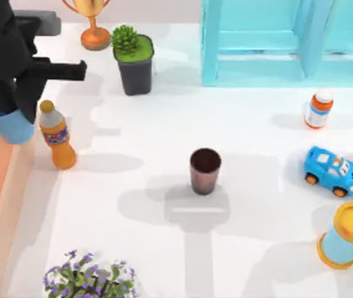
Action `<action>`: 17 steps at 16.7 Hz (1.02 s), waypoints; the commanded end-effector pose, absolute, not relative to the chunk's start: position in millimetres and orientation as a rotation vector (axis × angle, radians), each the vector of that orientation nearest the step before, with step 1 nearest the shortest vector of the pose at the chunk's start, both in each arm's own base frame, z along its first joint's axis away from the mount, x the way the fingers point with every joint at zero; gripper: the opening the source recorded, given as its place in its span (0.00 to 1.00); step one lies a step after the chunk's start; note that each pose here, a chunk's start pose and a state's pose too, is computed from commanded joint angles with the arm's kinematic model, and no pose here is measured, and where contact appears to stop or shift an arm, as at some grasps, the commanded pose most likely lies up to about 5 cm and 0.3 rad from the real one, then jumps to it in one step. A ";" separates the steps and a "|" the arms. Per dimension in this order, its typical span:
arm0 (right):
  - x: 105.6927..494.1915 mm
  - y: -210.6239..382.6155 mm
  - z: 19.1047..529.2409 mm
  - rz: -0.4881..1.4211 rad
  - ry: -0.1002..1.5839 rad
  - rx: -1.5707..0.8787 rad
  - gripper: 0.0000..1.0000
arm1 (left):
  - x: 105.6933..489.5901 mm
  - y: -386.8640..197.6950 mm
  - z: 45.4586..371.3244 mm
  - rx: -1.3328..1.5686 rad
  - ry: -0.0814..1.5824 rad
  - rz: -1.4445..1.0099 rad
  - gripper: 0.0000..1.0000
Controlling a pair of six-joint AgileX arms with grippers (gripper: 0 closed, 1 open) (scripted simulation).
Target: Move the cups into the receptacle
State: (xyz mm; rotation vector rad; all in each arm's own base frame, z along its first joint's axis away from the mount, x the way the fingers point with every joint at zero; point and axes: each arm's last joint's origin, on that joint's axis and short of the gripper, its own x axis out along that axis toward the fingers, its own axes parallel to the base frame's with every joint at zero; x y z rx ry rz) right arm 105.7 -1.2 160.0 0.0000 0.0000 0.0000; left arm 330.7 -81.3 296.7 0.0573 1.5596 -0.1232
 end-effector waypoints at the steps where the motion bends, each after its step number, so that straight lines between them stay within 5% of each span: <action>1: 105.7 -1.2 160.0 0.000 0.000 0.000 1.00 | 321.3 -61.8 300.9 0.054 1.546 -0.121 0.00; 10: 105.7 -1.2 160.0 0.000 0.000 0.000 1.00 | 229.7 51.5 284.3 0.038 1.532 -0.010 0.00; 17: 105.7 -1.2 160.0 0.000 0.000 0.000 1.00 | 219.8 58.1 276.7 0.039 1.559 0.001 0.00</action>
